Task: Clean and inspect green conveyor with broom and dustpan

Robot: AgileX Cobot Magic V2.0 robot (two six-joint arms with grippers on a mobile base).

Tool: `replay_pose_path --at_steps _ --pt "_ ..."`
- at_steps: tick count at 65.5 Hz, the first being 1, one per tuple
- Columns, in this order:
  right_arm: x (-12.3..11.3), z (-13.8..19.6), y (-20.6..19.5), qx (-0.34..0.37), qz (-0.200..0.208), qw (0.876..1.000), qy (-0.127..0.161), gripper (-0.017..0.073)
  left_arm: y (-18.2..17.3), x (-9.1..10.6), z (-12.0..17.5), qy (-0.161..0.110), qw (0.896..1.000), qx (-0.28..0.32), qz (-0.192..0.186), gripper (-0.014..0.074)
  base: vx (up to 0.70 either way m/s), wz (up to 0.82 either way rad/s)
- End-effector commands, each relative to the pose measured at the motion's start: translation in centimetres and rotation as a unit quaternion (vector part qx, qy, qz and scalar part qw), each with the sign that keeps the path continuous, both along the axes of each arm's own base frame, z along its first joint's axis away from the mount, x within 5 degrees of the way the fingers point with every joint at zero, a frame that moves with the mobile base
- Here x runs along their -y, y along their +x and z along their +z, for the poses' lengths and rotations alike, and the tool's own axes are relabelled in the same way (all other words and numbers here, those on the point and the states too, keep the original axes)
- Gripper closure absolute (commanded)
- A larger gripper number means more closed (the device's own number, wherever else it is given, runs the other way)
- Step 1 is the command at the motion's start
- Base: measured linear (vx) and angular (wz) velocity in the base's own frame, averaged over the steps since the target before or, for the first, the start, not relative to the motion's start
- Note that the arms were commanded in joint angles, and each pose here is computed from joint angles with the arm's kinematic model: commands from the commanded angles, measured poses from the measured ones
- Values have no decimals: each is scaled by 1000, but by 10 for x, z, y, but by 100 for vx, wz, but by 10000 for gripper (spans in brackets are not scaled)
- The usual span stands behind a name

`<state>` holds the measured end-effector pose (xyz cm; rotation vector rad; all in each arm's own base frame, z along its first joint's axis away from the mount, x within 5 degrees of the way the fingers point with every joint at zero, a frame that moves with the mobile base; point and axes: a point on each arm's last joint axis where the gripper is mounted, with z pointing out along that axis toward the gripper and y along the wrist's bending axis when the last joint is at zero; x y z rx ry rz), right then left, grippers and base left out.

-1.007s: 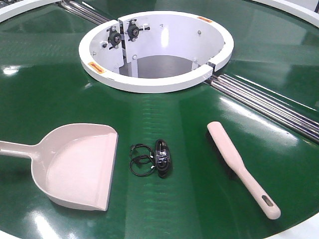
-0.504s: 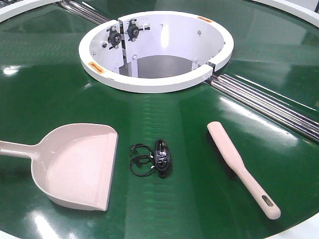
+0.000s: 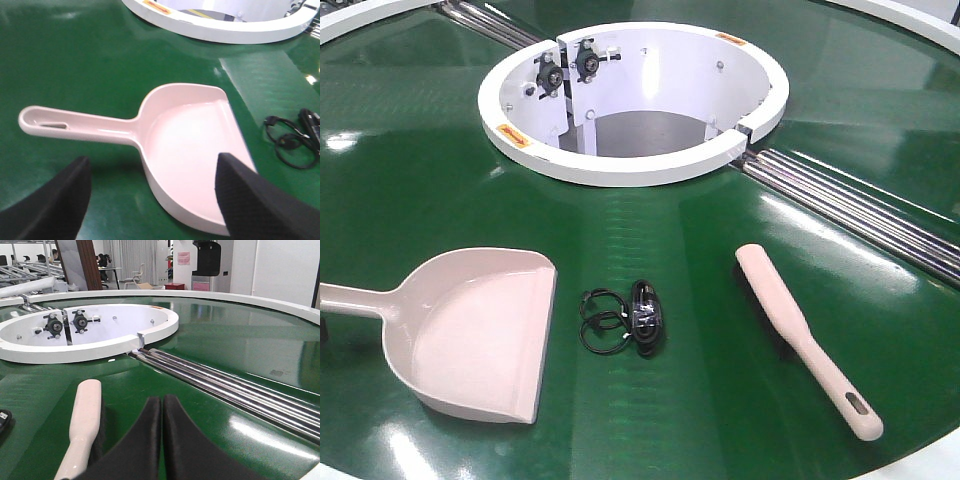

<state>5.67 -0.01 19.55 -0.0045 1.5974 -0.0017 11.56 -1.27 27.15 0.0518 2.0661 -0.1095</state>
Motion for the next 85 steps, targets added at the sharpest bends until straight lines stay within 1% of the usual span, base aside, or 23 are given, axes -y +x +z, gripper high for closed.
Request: replay_pose_path --at_steps 1,7,14,21,26,27,32,36,39,43,46,50,52,58,62,66,68,69,75,77,78,81,85 --pt "0 6 -1 41 -1 999 -4 568 3 2 24 -26 999 31 -1 90 0 0" --pt "0 6 -1 41 -1 999 -4 568 8 2 48 -11 999 31 -4 90 0 0" --pt "0 6 -1 41 -1 999 -4 568 22 0 80 30 999 23 -3 90 0 0" --pt "0 6 -1 41 -1 999 -4 568 42 -1 101 58 998 -2 1 90 0 0" --pt "0 6 -1 41 -1 999 -4 568 61 -1 109 104 994 -37 -12 90 0 0" --pt "0 6 -1 41 -1 999 -4 568 64 -1 110 117 992 -49 -17 90 0 0" --pt "0 6 -1 41 -1 999 -4 568 84 0 110 160 981 -102 -44 90 0 0" --pt "0 6 -1 41 -1 999 -4 568 100 1 105 200 964 -155 -78 90 0 0" --pt "0 6 -1 41 -1 999 -4 568 109 2 100 220 953 -185 -100 90 0 0" --pt "0 6 -1 41 -1 999 -4 568 125 3 92 254 929 -230 -140 90 0 0" --pt "0 6 -1 41 -1 999 -4 568 134 4 86 266 912 -268 -162 90 0 0" --pt "0 6 -1 41 -1 999 -4 568 148 5 76 274 891 -311 -185 90 0 0" --pt "0 6 -1 41 -1 999 -4 568 154 5 71 278 884 -322 -194 90 0 0" --pt "0 6 -1 41 -1 999 -5 568 172 8 50 271 872 -350 -208 90 0 0" --pt "0 6 -1 41 -1 999 -5 568 180 11 40 281 860 -359 -230 90 0 0" --pt "0 6 -1 41 -1 999 -5 568 183 12 33 308 837 -366 -266 90 0 0" --pt "0 6 -1 41 -1 999 -5 568 183 12 31 324 822 -367 -292 90 0 0" --pt "0 6 -1 41 -1 999 -5 568 182 12 31 334 811 -367 -309 90 0 0" --pt "0 6 -1 41 -1 999 -5 568 179 12 32 376 765 -358 -382 90 0 0" --pt "0 6 -1 41 -1 999 -5 568 179 11 32 389 753 -351 -398 90 0 0" --pt "0 6 -1 41 -1 999 -5 568 179 11 33 400 744 -343 -410 90 0 0" --pt "0 6 -1 41 -1 999 -5 568 180 11 34 424 726 -328 -432 90 0 0" --pt "0 6 -1 41 -1 999 -5 568 182 11 34 441 715 -316 -441 90 0 0"
